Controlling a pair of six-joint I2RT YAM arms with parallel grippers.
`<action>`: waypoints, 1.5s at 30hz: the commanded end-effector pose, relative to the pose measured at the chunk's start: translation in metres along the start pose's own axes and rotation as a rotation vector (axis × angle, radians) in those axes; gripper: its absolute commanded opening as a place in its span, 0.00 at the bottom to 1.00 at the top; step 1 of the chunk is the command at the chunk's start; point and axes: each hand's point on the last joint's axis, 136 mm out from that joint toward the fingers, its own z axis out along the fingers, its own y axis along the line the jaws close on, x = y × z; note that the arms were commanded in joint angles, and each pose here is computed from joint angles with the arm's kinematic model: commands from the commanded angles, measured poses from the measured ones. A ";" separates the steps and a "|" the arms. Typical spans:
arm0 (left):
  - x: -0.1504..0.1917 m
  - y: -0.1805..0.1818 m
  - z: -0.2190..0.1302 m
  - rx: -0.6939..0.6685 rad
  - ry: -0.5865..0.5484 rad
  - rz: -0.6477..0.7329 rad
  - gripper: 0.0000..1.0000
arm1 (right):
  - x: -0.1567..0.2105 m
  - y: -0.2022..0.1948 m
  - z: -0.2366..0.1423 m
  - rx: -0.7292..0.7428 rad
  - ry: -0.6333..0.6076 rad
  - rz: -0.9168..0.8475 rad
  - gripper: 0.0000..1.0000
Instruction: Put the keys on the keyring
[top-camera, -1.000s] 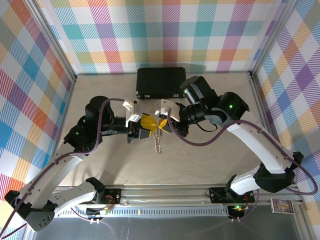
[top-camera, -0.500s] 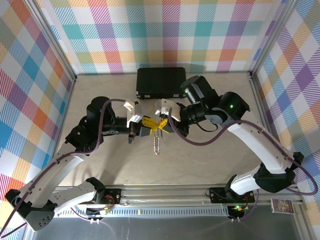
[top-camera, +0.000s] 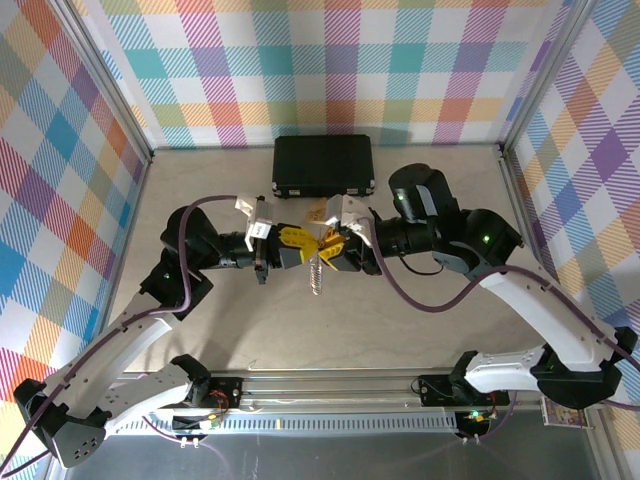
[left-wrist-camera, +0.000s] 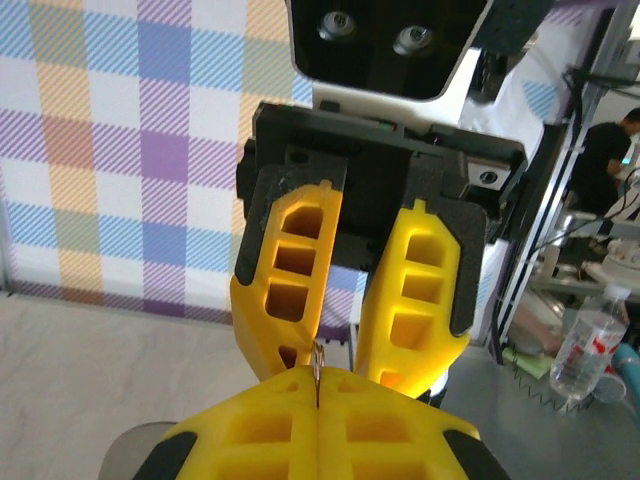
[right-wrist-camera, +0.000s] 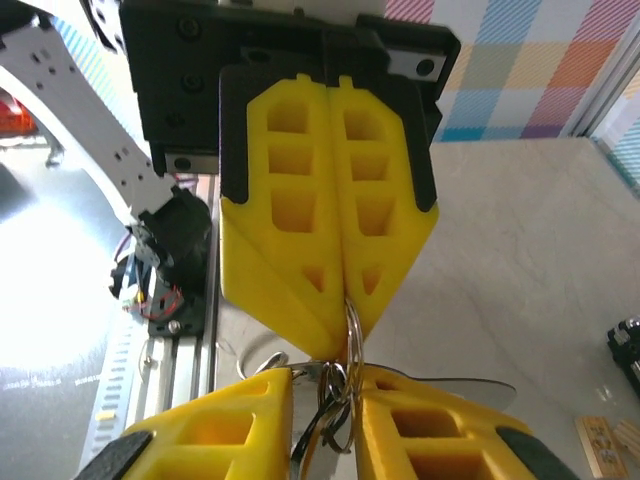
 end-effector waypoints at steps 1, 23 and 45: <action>-0.031 -0.022 -0.003 0.088 -0.115 0.052 0.00 | -0.020 0.004 -0.005 -0.009 -0.102 0.008 0.22; -0.028 -0.029 -0.006 0.102 -0.121 0.053 0.00 | -0.034 0.013 -0.021 -0.019 -0.158 0.009 0.30; -0.022 -0.028 -0.006 0.088 -0.082 0.067 0.00 | -0.033 0.008 -0.010 -0.029 -0.157 0.034 0.00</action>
